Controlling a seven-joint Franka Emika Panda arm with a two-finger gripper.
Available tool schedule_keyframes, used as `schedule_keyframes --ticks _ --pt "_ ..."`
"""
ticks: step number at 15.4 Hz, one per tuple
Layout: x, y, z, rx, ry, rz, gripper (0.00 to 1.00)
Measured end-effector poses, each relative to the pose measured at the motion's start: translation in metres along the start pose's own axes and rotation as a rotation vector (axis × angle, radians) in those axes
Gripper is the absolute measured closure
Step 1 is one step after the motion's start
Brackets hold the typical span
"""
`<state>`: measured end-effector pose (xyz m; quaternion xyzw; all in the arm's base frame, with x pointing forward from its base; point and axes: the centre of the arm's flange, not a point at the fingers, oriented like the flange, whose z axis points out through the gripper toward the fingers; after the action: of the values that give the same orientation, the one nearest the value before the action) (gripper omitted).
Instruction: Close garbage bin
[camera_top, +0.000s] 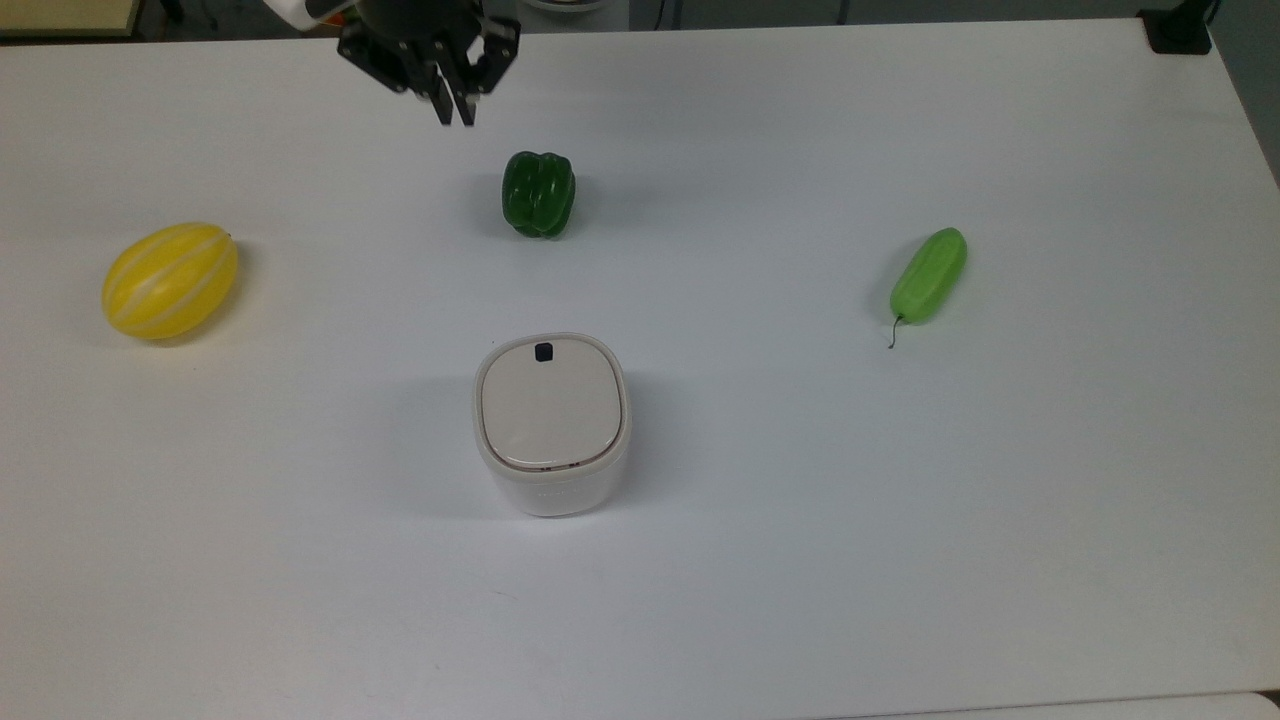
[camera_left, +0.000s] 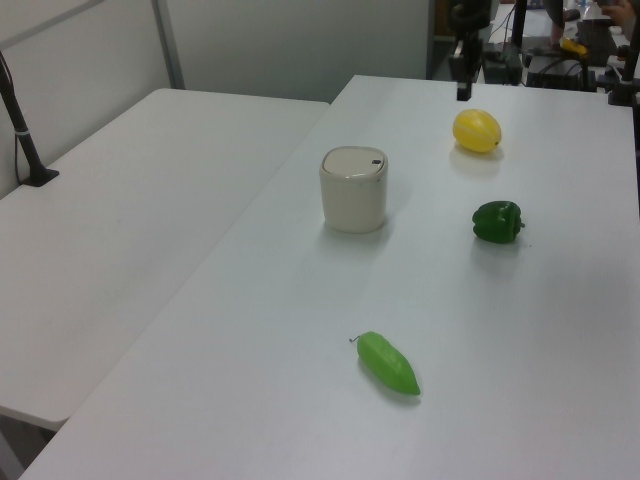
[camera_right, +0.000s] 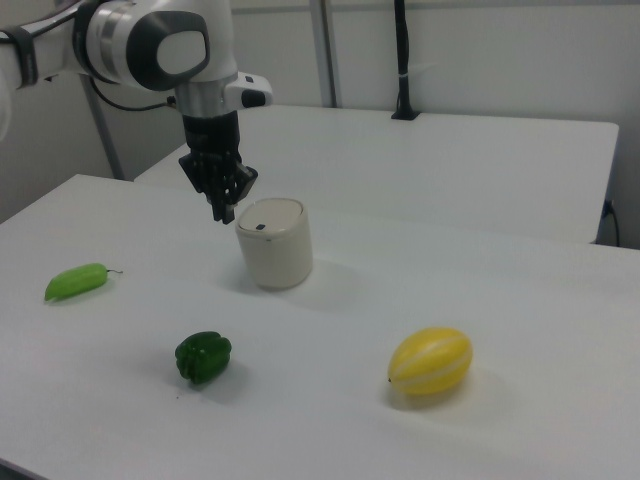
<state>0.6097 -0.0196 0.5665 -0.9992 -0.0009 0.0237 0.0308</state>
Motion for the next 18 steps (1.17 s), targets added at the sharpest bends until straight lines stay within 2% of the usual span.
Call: schedule_keyframes --ticks 1,2,5,6,7,10,18 --pt "-0.008 0.004 -0.003 0.001 -0.004 0.006 0.83" --pt "-0.016 0.007 -0.006 0.002 -0.006 0.011 0.79" --pt "-0.043 0.013 -0.009 0.005 -0.015 0.023 0.5" --pt "-0.051 0.014 -0.01 -0.008 -0.019 0.027 0.42" --pt "-0.058 0.014 -0.011 -0.033 -0.021 0.039 0.29" --pt "-0.07 0.011 -0.012 -0.076 -0.024 0.091 0.01" --pt "-0.084 0.027 -0.026 -0.083 -0.01 0.141 0.0"
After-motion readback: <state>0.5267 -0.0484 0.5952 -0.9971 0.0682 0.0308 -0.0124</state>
